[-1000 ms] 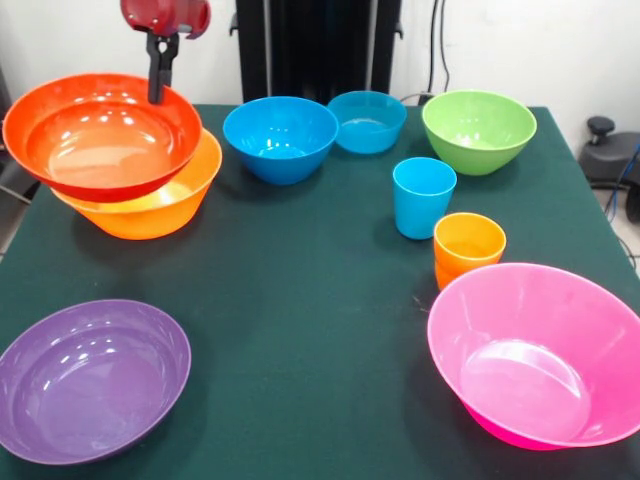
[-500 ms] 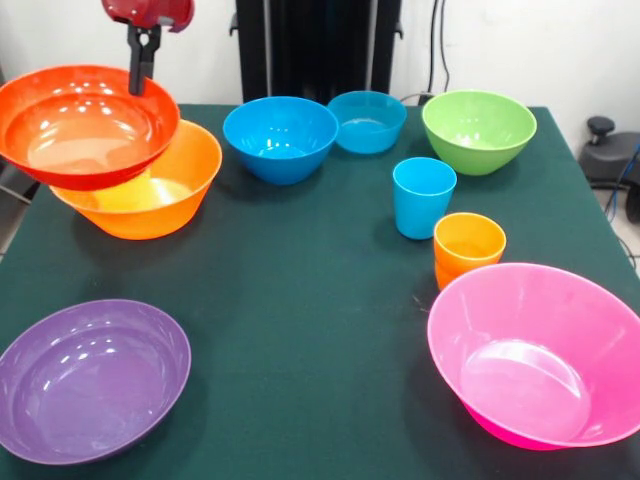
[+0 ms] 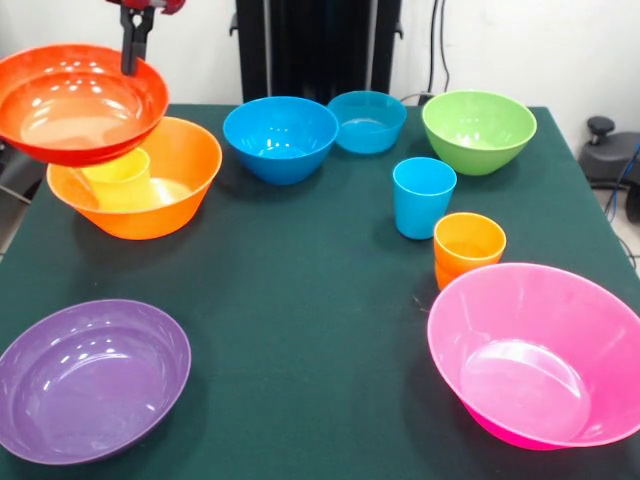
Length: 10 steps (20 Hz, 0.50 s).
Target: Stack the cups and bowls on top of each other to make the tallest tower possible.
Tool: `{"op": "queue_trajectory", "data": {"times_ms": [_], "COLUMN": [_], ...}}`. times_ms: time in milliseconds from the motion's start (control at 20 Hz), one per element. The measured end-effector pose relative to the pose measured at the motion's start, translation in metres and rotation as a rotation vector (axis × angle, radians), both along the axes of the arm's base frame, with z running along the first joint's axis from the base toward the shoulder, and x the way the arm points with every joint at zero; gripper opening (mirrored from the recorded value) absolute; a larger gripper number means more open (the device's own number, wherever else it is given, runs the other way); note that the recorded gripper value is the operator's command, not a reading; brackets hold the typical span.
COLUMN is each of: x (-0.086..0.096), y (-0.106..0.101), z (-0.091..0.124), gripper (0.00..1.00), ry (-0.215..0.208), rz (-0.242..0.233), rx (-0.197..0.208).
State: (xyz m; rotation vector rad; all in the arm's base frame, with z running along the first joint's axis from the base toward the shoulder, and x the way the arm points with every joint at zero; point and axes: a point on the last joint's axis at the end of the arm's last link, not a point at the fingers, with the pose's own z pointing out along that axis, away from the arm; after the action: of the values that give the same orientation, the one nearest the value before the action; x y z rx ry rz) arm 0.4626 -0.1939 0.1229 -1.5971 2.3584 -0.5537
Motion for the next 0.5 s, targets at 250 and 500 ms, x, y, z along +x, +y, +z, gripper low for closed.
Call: {"op": "queue_trajectory", "data": {"times_ms": [250,500], "x": [-0.005,-0.006], "y": [0.005,0.019], "z": [0.006,0.008], "gripper": [0.00,0.00], "ry": [0.003,0.003], "rz": [0.001,0.033], "rx": [-0.008,-0.009]}}
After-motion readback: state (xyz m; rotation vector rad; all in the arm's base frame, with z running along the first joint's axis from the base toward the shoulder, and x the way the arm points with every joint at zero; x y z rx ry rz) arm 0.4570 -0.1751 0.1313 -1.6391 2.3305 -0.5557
